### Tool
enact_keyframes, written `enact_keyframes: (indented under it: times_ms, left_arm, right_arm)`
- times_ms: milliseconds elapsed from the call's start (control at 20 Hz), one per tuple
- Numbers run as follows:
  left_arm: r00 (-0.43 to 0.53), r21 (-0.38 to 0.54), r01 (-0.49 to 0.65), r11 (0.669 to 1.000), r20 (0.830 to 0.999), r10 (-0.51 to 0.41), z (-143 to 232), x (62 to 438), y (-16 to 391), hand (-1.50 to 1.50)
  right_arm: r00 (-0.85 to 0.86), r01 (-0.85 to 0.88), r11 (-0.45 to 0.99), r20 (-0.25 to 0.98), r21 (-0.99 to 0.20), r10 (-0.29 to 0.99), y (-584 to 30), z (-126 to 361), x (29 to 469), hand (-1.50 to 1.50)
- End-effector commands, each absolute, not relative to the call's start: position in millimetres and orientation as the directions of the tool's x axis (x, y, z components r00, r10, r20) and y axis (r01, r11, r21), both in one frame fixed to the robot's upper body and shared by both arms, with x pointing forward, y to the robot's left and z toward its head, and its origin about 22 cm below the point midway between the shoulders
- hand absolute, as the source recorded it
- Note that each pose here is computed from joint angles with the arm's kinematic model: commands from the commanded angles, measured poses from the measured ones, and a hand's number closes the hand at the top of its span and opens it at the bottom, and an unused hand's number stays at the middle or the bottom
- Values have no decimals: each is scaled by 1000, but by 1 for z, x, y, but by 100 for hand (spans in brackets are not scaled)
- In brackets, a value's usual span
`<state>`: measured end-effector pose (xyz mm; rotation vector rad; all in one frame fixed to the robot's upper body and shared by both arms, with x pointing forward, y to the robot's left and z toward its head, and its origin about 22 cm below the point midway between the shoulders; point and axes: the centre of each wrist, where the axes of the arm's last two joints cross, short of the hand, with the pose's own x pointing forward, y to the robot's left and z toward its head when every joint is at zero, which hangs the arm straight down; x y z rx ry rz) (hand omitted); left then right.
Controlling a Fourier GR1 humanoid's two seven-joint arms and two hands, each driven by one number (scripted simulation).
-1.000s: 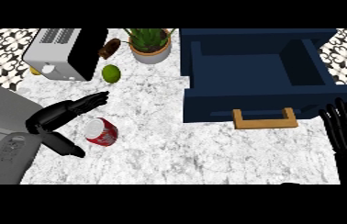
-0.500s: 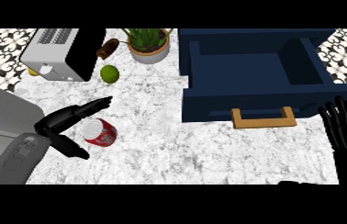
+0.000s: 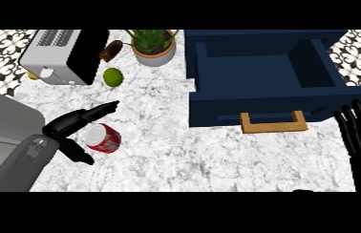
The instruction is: Pick up the can, place it into the drawer and close the drawer
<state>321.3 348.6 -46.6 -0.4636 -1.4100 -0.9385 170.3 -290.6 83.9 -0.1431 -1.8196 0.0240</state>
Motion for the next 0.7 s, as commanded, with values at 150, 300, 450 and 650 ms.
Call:
enact_keyframes:
  times_ms: [150, 300, 450, 650]
  left_arm:
    - [-51, 88, 861, 500, 995, -88, -56, 325, 344, -150]
    - [-69, 105, 859, 502, 994, -89, -57, 339, 321, -150]
    - [-44, 85, 859, 504, 995, -94, -65, 331, 330, -150]
    - [-52, 87, 868, 488, 995, -85, -82, 323, 310, -150]
  right_arm:
    - [-237, 79, 991, 964, -108, 124, -286, 88, 171, -150]
    - [-248, 83, 992, 962, -95, 113, -287, 90, 179, -150]
    - [-243, 90, 991, 963, -95, 115, -295, 82, 169, -150]
    - [-245, 101, 991, 963, -86, 108, -295, 84, 171, -150]
